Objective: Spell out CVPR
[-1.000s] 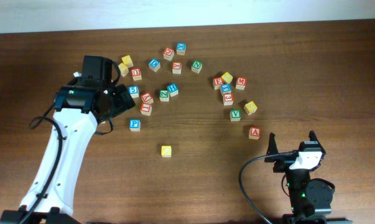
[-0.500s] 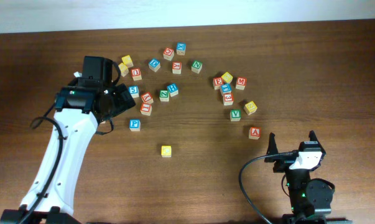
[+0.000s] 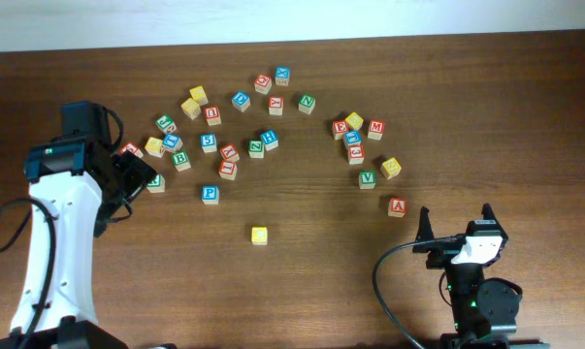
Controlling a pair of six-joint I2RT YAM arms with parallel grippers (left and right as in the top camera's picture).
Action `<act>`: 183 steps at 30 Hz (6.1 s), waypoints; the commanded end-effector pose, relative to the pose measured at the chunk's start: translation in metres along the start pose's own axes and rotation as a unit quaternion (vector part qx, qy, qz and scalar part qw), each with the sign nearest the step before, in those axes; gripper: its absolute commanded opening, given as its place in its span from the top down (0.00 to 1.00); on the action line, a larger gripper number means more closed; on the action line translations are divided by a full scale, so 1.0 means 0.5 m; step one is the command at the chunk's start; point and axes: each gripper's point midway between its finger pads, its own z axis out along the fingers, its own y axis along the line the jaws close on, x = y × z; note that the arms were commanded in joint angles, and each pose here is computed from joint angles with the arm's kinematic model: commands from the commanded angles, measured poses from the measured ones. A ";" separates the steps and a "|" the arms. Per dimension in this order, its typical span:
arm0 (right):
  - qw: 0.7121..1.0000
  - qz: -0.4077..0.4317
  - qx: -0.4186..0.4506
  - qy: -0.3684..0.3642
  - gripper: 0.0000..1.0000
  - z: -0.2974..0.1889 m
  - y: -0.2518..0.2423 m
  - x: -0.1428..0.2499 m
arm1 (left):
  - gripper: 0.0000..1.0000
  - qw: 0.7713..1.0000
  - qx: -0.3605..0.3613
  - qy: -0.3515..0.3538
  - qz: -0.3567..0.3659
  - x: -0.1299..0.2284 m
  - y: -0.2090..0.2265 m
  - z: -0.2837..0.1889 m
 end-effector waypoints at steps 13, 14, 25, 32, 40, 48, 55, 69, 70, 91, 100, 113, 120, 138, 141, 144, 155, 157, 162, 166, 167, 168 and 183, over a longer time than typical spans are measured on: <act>0.804 0.383 -0.454 0.013 0.02 -0.161 0.255 -0.182 | 0.01 1.000 -0.002 0.007 -0.009 0.007 0.004 0.004; 0.805 0.348 -0.474 -0.081 0.02 -0.199 0.243 -0.264 | 0.01 1.000 -0.001 0.007 -0.009 0.007 0.004 0.004; 0.946 0.193 -0.192 0.177 0.02 -0.036 0.149 -0.363 | 0.01 1.000 0.000 0.006 -0.007 0.007 0.002 0.004; 0.839 0.111 -0.157 0.508 0.02 0.087 0.222 -0.185 | 0.01 1.000 0.000 0.006 -0.008 0.007 0.002 0.004; 0.756 0.044 -0.081 0.648 0.22 0.183 0.229 0.068 | 0.01 1.000 0.000 0.006 -0.008 0.007 0.002 0.004; 0.732 0.022 -0.063 0.678 0.27 0.230 0.234 0.190 | 0.01 1.000 0.000 0.006 -0.008 0.007 0.002 0.004; 0.743 0.006 -0.083 0.664 0.32 0.252 0.252 0.205 | 0.01 1.000 0.000 0.006 -0.008 0.007 0.002 0.004; 0.754 -0.032 -0.074 0.652 0.33 0.262 0.249 0.214 | 0.01 1.000 0.000 0.006 -0.008 0.007 0.002 0.004; 0.755 -0.030 -0.073 0.651 0.33 0.264 0.250 0.214 | 0.01 1.000 0.000 0.006 -0.008 0.007 0.002 0.004; 0.749 -0.043 -0.058 0.658 0.57 0.287 0.243 0.280 | 0.01 1.000 0.000 0.006 -0.008 0.007 0.002 0.004; 0.751 -0.036 -0.058 0.657 0.72 0.289 0.247 0.278 | 0.01 1.000 0.000 0.006 -0.008 0.007 0.002 0.004; 0.693 0.023 -0.187 0.695 0.76 0.137 0.377 0.083 | 0.01 1.000 0.000 0.006 -0.008 0.007 0.002 0.004; 0.724 0.014 -0.098 0.682 0.76 0.075 0.504 0.165 | 0.01 1.000 0.000 0.006 -0.008 0.007 0.002 0.004; 0.758 0.030 -0.065 0.648 0.76 0.041 0.593 0.279 | 0.01 1.000 0.000 0.006 -0.008 0.007 0.002 0.004; 0.755 0.026 -0.060 0.653 0.75 0.041 0.591 0.296 | 0.01 1.000 0.000 0.006 -0.008 0.007 0.002 0.004; 0.758 0.015 -0.069 0.648 0.75 0.045 0.592 0.295 | 0.01 1.000 0.000 0.006 -0.008 0.007 0.002 0.004; 0.758 -0.005 -0.091 0.646 0.71 0.045 0.595 0.295 | 0.01 1.000 0.000 0.006 -0.008 0.007 0.002 0.004; 0.757 -0.005 -0.092 0.646 0.71 0.044 0.596 0.295 | 0.01 1.000 0.000 0.006 -0.008 0.007 0.002 0.004; 0.759 0.000 -0.095 0.645 0.59 0.048 0.599 0.294 | 0.01 1.000 0.000 0.006 -0.008 0.007 0.002 0.004; 0.762 0.009 -0.091 0.641 0.57 0.064 0.593 0.292 | 0.01 1.000 0.000 0.006 -0.008 0.007 0.002 0.004; 0.764 0.015 -0.088 0.639 0.56 0.074 0.587 0.290 | 0.01 1.000 0.000 0.006 -0.008 0.007 0.002 0.004; 0.768 0.020 -0.089 0.634 0.56 0.087 0.585 0.288 | 0.01 1.000 0.000 0.006 -0.008 0.007 0.002 0.004; 0.809 0.075 0.006 0.583 0.02 0.252 0.275 -0.086 | 0.01 1.000 0.000 0.006 -0.008 0.007 0.002 0.004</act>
